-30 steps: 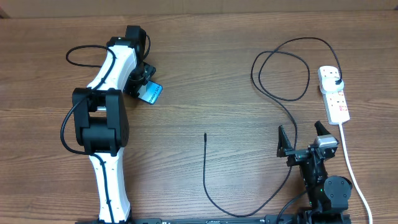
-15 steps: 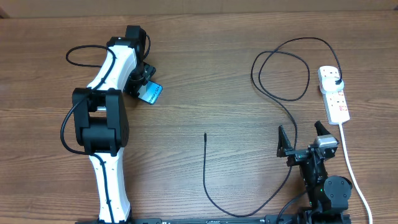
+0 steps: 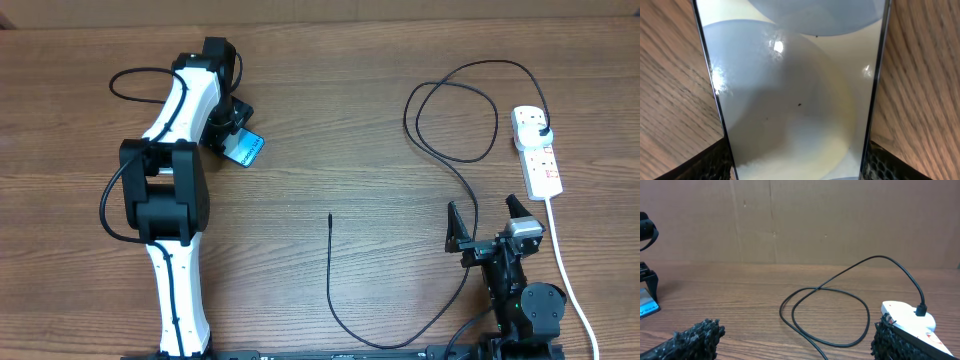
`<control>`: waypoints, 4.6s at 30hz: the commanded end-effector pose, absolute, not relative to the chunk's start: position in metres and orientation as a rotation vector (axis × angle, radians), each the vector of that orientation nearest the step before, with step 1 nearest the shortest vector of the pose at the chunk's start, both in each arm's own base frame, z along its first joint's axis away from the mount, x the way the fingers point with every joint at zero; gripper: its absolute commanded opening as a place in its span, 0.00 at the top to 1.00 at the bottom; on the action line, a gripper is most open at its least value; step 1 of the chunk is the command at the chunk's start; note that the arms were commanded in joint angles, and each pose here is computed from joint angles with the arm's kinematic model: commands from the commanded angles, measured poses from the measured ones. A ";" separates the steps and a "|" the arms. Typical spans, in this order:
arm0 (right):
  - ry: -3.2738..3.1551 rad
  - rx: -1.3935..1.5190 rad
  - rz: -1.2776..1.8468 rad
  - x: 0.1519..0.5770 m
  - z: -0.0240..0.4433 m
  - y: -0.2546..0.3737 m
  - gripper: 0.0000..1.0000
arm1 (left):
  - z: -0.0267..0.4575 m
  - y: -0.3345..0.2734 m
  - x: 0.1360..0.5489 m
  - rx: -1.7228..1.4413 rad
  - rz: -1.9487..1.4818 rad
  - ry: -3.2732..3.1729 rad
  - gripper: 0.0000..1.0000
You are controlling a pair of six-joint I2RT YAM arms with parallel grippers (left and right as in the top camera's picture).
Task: Plug charger to phone and switch on socket
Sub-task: 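Lift the phone with the left gripper and tilt it upright, then hold the phone raised with the left gripper, bottom edge facing right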
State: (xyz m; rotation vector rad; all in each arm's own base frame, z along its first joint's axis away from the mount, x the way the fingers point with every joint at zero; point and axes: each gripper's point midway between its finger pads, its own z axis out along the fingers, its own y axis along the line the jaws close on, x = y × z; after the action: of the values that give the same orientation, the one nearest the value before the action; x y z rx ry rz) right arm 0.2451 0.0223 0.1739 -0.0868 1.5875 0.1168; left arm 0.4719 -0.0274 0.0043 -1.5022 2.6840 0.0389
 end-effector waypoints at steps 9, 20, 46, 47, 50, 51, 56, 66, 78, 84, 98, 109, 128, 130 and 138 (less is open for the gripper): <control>1.585 -0.095 0.124 0.245 0.172 0.024 0.00 | 0.046 -0.048 0.499 -1.372 -0.111 2.721 0.96; 1.585 -0.095 0.124 0.245 0.172 0.024 0.00 | 0.070 -0.086 0.506 -1.299 -0.436 2.797 0.96; 1.585 -0.095 0.124 0.245 0.172 0.024 0.00 | 0.169 -0.203 0.488 -0.971 -1.856 2.799 0.96; 1.585 -0.095 0.124 0.245 0.172 0.024 0.00 | 0.172 -0.205 0.487 -0.963 -1.892 2.791 0.96; 1.585 -0.095 0.124 0.245 0.172 0.024 0.00 | 0.178 -0.207 0.485 -0.949 -1.946 2.779 0.96; 1.585 -0.095 0.124 0.245 0.172 0.024 0.00 | 0.180 -0.207 0.485 -0.943 -1.970 2.773 0.96; 1.585 -0.095 0.123 0.245 0.172 0.024 0.00 | 0.189 -0.210 0.482 -0.930 -2.056 2.753 0.96; 1.585 -0.095 0.124 0.245 0.172 0.024 0.00 | 0.198 -0.212 0.479 -0.974 -2.148 2.736 0.95; 1.585 -0.095 0.124 0.245 0.172 0.024 0.00 | 0.200 -0.213 0.478 -1.003 -2.177 2.731 0.96; 1.585 -0.095 0.124 0.245 0.172 0.024 0.00 | 0.200 -0.213 0.478 -1.038 -2.178 2.735 0.96; 1.585 -0.095 0.124 0.245 0.172 0.024 0.00 | 0.200 -0.214 0.477 -1.040 -2.179 2.738 0.96; 1.585 -0.095 0.124 0.245 0.172 0.024 0.00 | 0.200 -0.214 0.477 -1.033 -2.178 2.738 0.96; 1.585 -0.095 0.124 0.245 0.172 0.024 0.00 | 0.200 -0.224 0.473 -0.992 -2.177 2.760 0.96; 1.585 -0.095 0.124 0.245 0.172 0.024 0.00 | 0.200 -0.224 0.473 -0.991 -2.177 2.761 0.96; 1.585 -0.095 0.123 0.245 0.172 0.024 0.00 | 0.199 -0.225 0.472 -0.965 -2.165 2.765 0.96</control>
State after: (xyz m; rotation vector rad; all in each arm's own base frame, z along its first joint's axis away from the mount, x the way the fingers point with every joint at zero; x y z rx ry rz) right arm 0.2451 0.0224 0.1739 -0.0871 1.5875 0.1171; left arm 0.4730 -0.2196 0.1783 -1.0957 2.8028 -2.0810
